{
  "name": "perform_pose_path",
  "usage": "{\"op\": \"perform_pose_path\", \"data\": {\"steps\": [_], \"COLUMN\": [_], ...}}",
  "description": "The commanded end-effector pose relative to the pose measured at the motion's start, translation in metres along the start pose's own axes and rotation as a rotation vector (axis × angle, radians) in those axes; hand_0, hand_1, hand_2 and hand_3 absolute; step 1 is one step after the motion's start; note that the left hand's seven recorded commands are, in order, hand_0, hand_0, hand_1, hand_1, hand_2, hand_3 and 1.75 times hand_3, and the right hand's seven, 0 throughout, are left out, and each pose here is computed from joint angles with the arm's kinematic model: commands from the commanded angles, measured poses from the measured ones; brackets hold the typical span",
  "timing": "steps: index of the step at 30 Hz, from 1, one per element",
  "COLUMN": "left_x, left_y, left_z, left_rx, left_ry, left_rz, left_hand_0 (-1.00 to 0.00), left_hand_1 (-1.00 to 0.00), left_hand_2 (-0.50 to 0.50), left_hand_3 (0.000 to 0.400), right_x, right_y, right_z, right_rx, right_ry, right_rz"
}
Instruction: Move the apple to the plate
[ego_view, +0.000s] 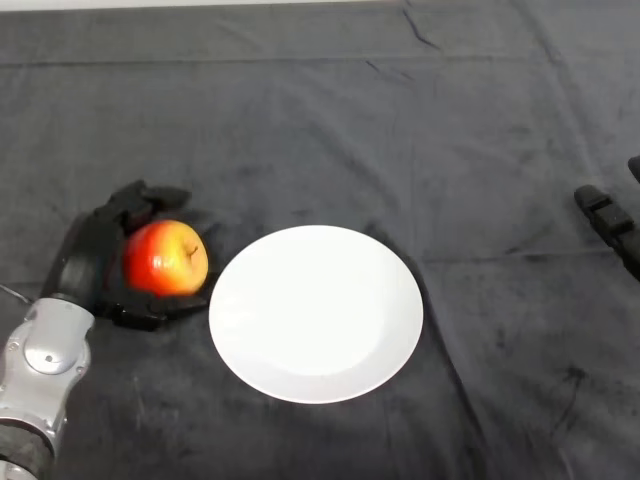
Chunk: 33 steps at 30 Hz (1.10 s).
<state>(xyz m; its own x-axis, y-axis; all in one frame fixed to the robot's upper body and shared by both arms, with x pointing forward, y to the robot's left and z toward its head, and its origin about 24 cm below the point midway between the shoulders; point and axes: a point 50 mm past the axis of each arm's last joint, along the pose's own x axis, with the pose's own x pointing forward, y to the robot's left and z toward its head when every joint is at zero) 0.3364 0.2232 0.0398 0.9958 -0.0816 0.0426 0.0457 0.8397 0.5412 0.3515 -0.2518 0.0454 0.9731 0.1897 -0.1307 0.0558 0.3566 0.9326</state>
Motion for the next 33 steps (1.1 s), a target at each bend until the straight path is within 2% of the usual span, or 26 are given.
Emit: {"op": "perform_pose_path", "data": {"steps": [1,8,13,22,33], "left_x": [0.011,0.012,0.017,0.016,0.001], "left_y": [0.001,-0.002,-0.002,0.007,-0.009], "left_z": [0.016,0.018,0.027,0.055,0.083], "left_rx": [0.017,0.002,0.0,0.009,0.01], "left_ry": [-0.064,-0.07,-0.096,-0.219,-0.352], "left_rz": [0.01,0.029,0.034,0.07,0.095], "left_hand_0": [-1.0,-1.0,-1.0,-1.0,-1.0], "left_hand_1": [-1.0,-1.0,-1.0,-1.0,-1.0], "left_hand_2": [0.0,0.0,0.0,0.0,0.0], "left_hand_3": [0.4,0.4,0.4,0.4,0.4], "right_x": [0.0032,0.0032,0.0032,0.0032,0.0032], "right_y": [0.0154,0.0154,0.0154,0.0153,0.0152], "right_z": [0.0158,0.0158,0.0158,0.0156,0.0154], "right_rx": [-0.007,-0.007,-0.007,-0.007,-0.011], "right_ry": [-0.046,-0.046,-0.046,-0.046,-0.047], "right_rz": [0.048,0.048,0.048,0.048,0.047]}}
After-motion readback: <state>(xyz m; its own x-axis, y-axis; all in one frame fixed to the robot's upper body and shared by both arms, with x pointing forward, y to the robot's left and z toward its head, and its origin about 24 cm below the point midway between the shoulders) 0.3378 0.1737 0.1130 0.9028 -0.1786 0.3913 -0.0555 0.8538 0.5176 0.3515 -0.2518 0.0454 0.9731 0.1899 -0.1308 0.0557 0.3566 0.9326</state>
